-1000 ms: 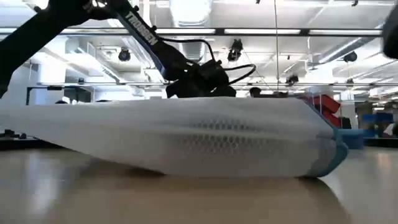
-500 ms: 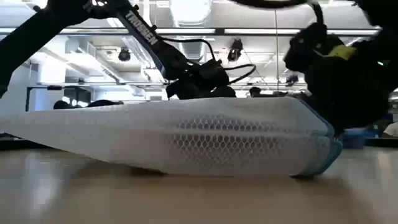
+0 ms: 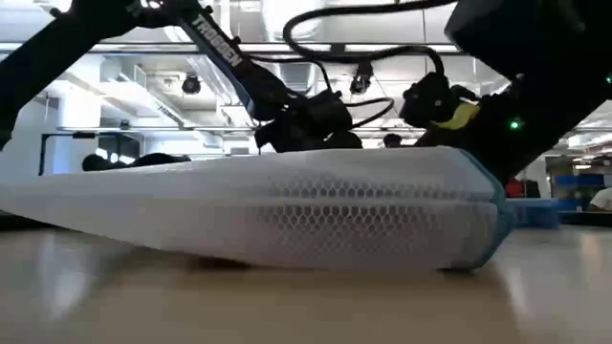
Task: Unpack backpack
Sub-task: Close the zip bag
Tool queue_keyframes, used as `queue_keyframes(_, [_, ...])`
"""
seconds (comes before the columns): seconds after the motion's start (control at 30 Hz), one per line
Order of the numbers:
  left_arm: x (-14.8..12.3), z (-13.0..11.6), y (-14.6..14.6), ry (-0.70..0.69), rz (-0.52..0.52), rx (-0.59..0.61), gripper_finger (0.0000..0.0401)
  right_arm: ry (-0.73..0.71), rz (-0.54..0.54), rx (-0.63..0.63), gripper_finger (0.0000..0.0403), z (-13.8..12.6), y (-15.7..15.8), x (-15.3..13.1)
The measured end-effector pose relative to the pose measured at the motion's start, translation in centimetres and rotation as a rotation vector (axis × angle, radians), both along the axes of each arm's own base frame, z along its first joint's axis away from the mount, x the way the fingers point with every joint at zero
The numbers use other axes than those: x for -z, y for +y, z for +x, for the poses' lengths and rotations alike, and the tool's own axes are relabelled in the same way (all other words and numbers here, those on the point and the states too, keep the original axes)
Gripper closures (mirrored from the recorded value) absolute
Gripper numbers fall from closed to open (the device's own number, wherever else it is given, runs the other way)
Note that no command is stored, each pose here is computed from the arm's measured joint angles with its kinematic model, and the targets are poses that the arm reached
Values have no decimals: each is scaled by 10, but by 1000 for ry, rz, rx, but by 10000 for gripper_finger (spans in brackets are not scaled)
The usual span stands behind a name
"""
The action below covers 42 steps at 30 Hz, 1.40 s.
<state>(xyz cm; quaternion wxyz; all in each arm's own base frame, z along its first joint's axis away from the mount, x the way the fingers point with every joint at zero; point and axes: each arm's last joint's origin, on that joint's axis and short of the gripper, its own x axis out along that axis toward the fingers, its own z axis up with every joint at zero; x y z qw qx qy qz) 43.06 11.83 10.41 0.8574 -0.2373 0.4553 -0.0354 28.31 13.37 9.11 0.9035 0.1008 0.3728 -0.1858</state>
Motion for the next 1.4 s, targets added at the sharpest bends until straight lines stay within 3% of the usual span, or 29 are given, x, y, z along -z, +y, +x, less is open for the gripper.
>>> queue_keyframes(0.23, [0, -1, 5, 5, 7, -16, 401, 28, 187, -128, 403, -28, 49, 0])
queue_keyframes(0.5, [0, -3, 10, 8, 1, -29, 401, 19, 336, -120, 403, -68, 93, 1])
queue_keyframes(0.7, [1, -4, 12, 12, 2, -37, 401, 65, 411, -209, 403, -101, 121, 1])
queue_keyframes(0.87, [1, -6, 16, 20, -5, -44, 401, 101, 500, -209, 403, -126, 137, 0])
queue_keyframes(1.1, [1, -6, 17, 2, -12, -35, 401, 21, 384, -264, 402, -137, 137, -9])
queue_keyframes(1.27, [-2, -4, 17, -38, -47, -7, 401, -30, 167, -336, 398, -138, 123, -26])
queue_keyframes(1.4, [-6, -5, 17, -47, -50, -4, 401, -89, 47, -338, 370, -138, 111, -48])
